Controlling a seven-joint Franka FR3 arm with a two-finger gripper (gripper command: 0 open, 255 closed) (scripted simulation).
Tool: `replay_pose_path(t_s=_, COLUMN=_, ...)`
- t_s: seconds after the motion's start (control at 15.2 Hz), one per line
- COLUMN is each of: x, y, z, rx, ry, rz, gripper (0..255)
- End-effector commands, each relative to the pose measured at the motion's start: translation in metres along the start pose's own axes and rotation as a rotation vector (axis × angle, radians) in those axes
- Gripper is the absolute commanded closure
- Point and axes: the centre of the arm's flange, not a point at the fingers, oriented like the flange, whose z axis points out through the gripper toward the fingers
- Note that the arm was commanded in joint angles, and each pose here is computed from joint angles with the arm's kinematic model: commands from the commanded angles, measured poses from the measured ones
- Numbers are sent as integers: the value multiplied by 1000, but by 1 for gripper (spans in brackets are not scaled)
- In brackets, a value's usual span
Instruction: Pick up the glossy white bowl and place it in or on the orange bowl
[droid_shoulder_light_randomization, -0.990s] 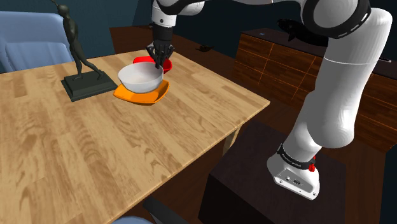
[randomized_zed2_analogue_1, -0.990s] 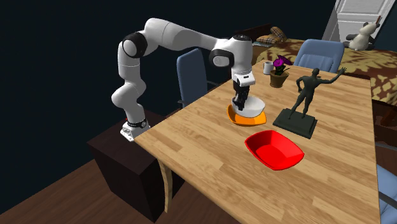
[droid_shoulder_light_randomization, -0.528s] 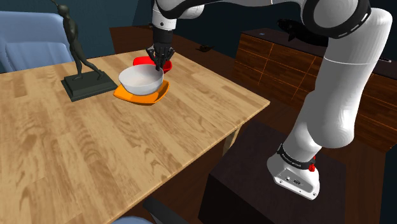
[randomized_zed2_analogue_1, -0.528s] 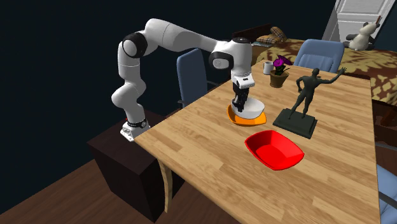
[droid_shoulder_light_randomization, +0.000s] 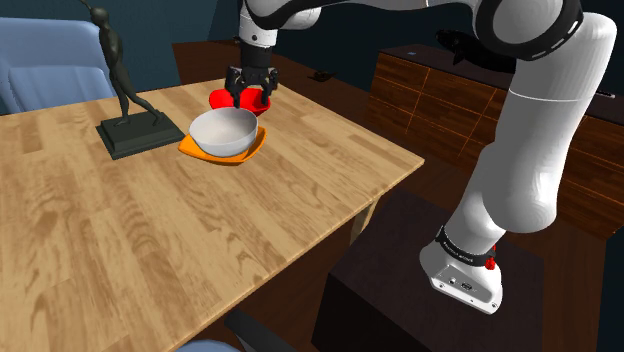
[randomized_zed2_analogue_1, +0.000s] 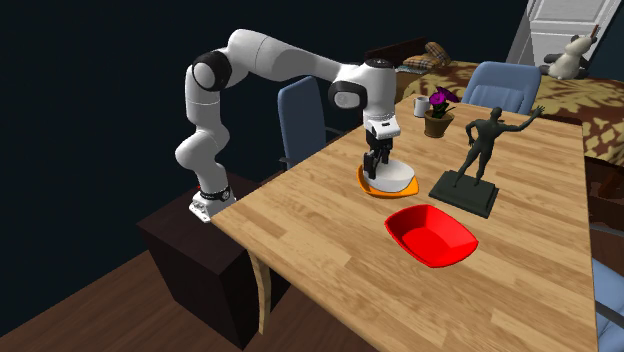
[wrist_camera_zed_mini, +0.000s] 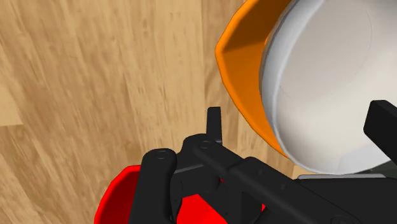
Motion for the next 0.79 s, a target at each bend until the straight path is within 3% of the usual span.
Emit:
replay_pose_path(t_s=0.0, x=0, y=0, z=-13, rx=0, ry=0, rz=0, gripper=0)
replay_pose_path(t_s=0.2, x=0, y=0, z=-50, rx=0, ry=0, rz=0, gripper=0)
replay_pose_path(t_s=0.73, x=0, y=0, z=-50, rx=0, ry=0, rz=0, gripper=0)
